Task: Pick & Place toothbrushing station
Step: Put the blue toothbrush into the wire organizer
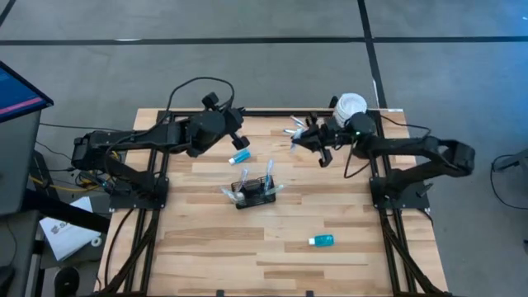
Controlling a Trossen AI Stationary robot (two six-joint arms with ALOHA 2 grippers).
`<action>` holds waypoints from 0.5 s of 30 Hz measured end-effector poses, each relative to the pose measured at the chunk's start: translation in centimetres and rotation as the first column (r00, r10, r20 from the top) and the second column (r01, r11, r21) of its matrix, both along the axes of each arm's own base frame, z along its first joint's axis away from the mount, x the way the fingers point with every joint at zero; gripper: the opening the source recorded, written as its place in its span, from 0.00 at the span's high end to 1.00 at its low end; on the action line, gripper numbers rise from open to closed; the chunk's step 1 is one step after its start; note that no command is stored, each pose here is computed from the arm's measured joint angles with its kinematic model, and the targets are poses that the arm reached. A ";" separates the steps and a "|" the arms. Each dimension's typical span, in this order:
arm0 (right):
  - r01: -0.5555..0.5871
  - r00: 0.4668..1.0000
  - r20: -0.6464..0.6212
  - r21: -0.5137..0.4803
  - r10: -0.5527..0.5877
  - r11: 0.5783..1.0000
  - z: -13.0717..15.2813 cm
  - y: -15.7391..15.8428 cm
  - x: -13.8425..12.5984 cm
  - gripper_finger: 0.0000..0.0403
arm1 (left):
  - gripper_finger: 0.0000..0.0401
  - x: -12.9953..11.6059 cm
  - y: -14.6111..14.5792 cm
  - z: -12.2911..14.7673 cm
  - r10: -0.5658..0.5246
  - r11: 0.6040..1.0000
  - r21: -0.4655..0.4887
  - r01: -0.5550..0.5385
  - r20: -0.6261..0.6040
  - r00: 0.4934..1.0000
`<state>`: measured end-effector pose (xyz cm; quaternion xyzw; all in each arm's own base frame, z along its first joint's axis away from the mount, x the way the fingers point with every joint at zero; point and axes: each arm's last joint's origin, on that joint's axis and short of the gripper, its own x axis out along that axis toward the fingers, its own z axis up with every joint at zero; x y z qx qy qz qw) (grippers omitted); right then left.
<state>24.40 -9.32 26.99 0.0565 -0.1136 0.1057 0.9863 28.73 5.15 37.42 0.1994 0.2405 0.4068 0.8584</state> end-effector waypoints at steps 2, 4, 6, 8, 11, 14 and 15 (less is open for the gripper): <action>-0.023 1.000 -0.002 0.029 0.023 0.999 -0.9 0.2 0.9 0.97 | 0.97 0.0 0.0 0.0 0.001 1.000 -0.001 -0.001 0.001 1.000; -0.049 0.999 0.012 0.041 0.048 0.998 -1.5 0.6 1.7 0.97 | 0.97 0.0 0.0 0.0 0.001 1.000 -0.001 -0.001 0.001 1.000; -0.074 0.997 0.017 0.059 0.074 0.995 -2.1 0.9 2.2 0.97 | 0.97 0.0 0.0 0.0 0.001 1.000 -0.001 -0.001 0.000 1.000; -0.093 0.995 0.027 0.060 0.091 0.994 -2.8 1.3 2.5 0.96 | 0.97 0.0 0.0 0.0 0.001 1.000 0.000 -0.001 0.000 1.000; -0.112 0.993 0.042 0.056 0.110 0.992 -3.8 1.9 2.8 0.97 | 0.97 0.0 0.0 0.0 0.001 1.000 0.000 -0.001 0.000 1.000; -0.121 0.992 0.044 0.067 0.118 0.990 -4.7 2.3 3.3 0.97 | 0.97 0.0 0.0 0.0 0.001 1.000 0.000 -0.001 -0.001 1.000; -0.128 0.991 0.039 0.077 0.125 0.989 -5.0 2.4 3.4 0.97 | 0.97 0.0 0.0 0.0 0.001 1.000 0.000 -0.001 -0.001 1.000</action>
